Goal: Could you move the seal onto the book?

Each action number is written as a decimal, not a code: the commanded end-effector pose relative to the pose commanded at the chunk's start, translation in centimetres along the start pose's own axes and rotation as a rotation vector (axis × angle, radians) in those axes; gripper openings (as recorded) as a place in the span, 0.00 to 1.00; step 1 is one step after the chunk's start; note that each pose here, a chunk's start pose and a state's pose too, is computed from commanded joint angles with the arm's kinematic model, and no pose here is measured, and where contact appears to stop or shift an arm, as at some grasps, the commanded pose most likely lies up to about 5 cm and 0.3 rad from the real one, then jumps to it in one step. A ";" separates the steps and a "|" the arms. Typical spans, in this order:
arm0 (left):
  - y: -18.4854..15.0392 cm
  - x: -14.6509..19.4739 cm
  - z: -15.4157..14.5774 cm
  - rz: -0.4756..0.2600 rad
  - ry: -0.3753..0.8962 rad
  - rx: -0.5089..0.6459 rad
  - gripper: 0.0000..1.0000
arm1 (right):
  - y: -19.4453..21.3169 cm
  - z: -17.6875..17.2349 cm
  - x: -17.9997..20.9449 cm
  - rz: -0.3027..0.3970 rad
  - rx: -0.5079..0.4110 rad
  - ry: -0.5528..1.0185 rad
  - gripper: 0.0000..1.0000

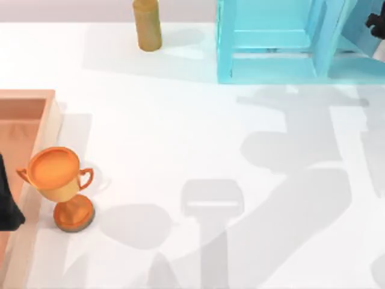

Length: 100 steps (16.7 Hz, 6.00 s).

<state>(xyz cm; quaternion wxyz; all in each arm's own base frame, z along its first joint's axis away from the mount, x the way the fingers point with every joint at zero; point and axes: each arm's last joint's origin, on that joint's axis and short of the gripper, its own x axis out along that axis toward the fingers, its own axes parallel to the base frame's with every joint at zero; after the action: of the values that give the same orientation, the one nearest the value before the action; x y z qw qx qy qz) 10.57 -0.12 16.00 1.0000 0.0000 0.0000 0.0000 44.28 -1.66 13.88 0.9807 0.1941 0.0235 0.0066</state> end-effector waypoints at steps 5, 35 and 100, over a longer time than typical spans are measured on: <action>0.0 0.0 0.0 0.000 0.000 0.000 1.00 | 3.3 7.2 -6.9 0.010 -0.004 -0.012 0.00; 0.0 0.0 0.0 0.000 0.000 0.000 1.00 | 24.7 -7.9 -17.0 0.304 -1.260 0.153 0.00; 0.0 0.0 0.0 0.000 0.000 0.000 1.00 | 30.8 -18.0 -27.2 0.469 -1.891 -0.006 1.00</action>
<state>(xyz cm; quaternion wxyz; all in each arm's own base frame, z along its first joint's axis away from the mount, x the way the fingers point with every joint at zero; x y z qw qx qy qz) 10.57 -0.12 16.00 1.0000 0.0000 0.0000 0.0000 16.08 33.05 10.19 0.7055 -0.6737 -0.0332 0.2174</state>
